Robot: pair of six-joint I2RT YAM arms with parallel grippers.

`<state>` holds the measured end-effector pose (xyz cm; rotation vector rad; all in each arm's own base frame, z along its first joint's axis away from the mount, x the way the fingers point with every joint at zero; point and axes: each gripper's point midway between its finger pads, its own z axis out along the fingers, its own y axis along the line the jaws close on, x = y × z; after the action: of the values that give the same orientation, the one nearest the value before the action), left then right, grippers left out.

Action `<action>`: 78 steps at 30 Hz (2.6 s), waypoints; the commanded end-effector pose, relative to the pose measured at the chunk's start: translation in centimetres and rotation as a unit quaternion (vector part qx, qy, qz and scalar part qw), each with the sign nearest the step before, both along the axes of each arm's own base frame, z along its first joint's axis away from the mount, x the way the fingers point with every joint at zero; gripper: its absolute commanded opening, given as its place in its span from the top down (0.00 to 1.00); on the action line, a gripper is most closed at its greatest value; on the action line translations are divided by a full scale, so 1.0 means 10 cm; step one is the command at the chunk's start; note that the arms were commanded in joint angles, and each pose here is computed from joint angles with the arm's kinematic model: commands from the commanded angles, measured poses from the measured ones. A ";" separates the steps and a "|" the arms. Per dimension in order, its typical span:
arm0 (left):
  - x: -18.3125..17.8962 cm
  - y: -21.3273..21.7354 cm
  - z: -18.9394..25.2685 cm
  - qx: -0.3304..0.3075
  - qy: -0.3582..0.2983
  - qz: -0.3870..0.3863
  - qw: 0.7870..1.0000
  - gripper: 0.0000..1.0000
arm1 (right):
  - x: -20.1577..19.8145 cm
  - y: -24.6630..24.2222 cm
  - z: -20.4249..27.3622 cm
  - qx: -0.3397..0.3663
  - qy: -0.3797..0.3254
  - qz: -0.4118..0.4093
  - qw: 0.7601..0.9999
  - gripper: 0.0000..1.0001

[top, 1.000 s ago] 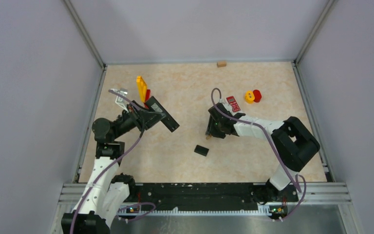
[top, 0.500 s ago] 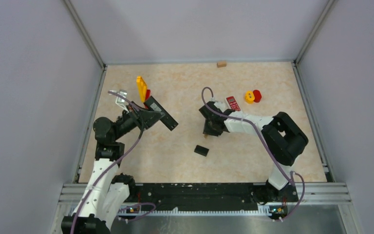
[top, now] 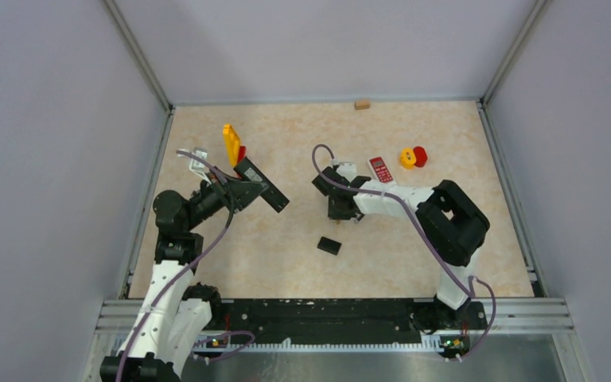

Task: Load the batteries into the remote control

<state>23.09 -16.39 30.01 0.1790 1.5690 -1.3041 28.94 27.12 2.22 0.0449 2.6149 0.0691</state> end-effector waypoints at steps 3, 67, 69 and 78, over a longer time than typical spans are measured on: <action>0.02 0.02 0.19 0.004 -0.032 0.013 0.999 1.00 | 0.12 0.01 0.29 0.016 -0.078 0.052 0.995 1.00; 0.02 -0.19 0.37 -0.073 0.058 -0.083 0.992 1.00 | -0.85 1.34 3.06 0.282 -0.463 0.429 0.723 1.00; 0.02 -0.19 0.37 -0.073 0.057 -0.084 0.992 1.00 | -0.85 1.35 3.04 0.282 -0.460 0.431 0.723 1.00; 0.01 -0.18 0.41 -0.077 0.052 -0.081 0.992 1.00 | -0.94 1.40 2.93 0.282 -0.435 0.458 0.722 1.00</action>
<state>23.98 -18.14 31.02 0.0552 1.6600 -1.5945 20.29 40.38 29.65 -0.8304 1.4127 0.9372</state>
